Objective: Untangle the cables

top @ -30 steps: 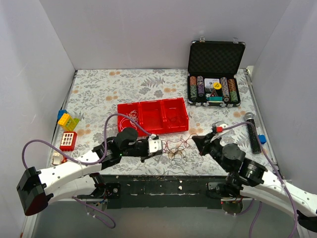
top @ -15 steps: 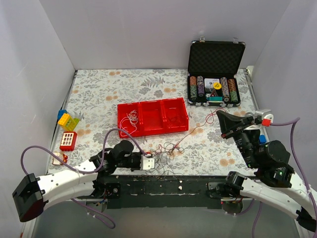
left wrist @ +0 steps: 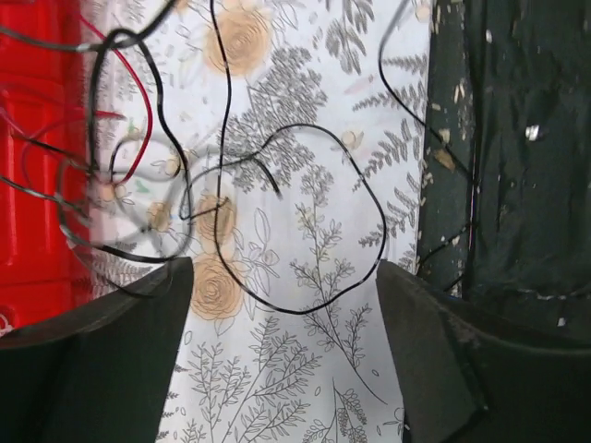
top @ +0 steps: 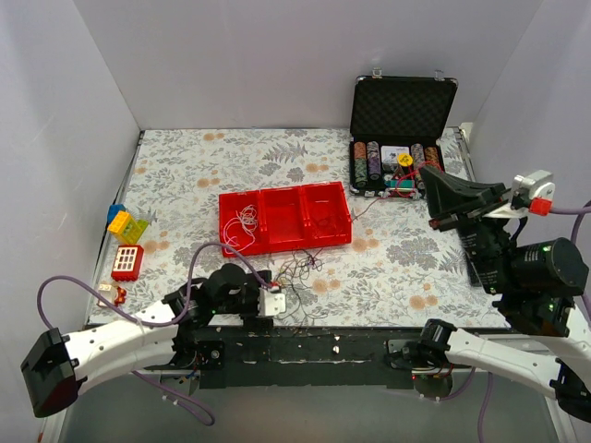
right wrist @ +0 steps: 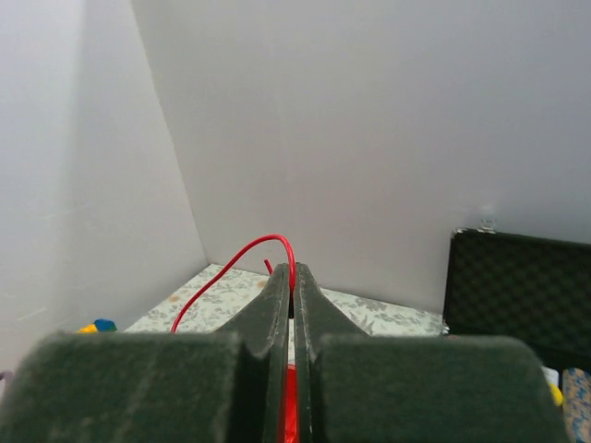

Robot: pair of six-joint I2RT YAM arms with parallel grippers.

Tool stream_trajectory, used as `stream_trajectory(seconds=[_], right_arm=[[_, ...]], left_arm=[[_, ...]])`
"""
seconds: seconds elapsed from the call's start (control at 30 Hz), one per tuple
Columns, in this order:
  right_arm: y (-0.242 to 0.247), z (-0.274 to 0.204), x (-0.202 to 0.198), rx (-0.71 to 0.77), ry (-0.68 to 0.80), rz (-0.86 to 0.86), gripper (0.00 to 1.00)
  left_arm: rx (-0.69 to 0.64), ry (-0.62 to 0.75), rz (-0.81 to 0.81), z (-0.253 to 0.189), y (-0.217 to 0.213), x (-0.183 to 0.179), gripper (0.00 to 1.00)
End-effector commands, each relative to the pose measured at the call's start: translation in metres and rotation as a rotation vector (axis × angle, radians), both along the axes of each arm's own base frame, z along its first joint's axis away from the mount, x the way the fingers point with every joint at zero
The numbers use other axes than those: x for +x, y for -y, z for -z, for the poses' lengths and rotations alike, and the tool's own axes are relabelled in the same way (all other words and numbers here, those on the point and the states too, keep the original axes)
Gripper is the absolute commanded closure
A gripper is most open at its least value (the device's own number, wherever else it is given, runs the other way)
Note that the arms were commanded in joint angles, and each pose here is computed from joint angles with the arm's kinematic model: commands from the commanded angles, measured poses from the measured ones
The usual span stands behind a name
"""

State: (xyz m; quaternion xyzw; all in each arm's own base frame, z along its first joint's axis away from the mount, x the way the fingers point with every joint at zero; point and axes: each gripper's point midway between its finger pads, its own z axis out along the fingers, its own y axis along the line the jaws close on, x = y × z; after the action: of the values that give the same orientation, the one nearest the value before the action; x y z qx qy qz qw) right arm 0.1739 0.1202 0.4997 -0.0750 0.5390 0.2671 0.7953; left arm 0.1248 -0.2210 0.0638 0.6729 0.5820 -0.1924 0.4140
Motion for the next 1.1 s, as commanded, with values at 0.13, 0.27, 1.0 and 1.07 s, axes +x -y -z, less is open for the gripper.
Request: stream_trajectory(seconds=[0.13, 0.27, 1.0, 1.07], right_arm=[[-0.081, 0.003, -0.014, -0.109, 0.003, -0.303, 0.99], [-0.102, 0.005, -0.02, -0.126, -0.005, -0.392, 0.99], [-0.122, -0.074, -0.044, -0.015, 0.154, -0.547, 0.99], [-0.119, -0.081, -0.045, -0.009, 0.174, -0.542, 0.99]], left_arm=[[-0.36, -0.111, -0.092, -0.132, 0.035, 0.0, 0.03], [-0.436, -0.16, -0.091, -0.174, 0.04, -0.007, 0.02], [-0.786, -0.411, -0.161, -0.223, 0.145, 0.047, 0.5], [-0.766, -0.396, -0.185, -0.21, 0.143, 0.051, 0.69]])
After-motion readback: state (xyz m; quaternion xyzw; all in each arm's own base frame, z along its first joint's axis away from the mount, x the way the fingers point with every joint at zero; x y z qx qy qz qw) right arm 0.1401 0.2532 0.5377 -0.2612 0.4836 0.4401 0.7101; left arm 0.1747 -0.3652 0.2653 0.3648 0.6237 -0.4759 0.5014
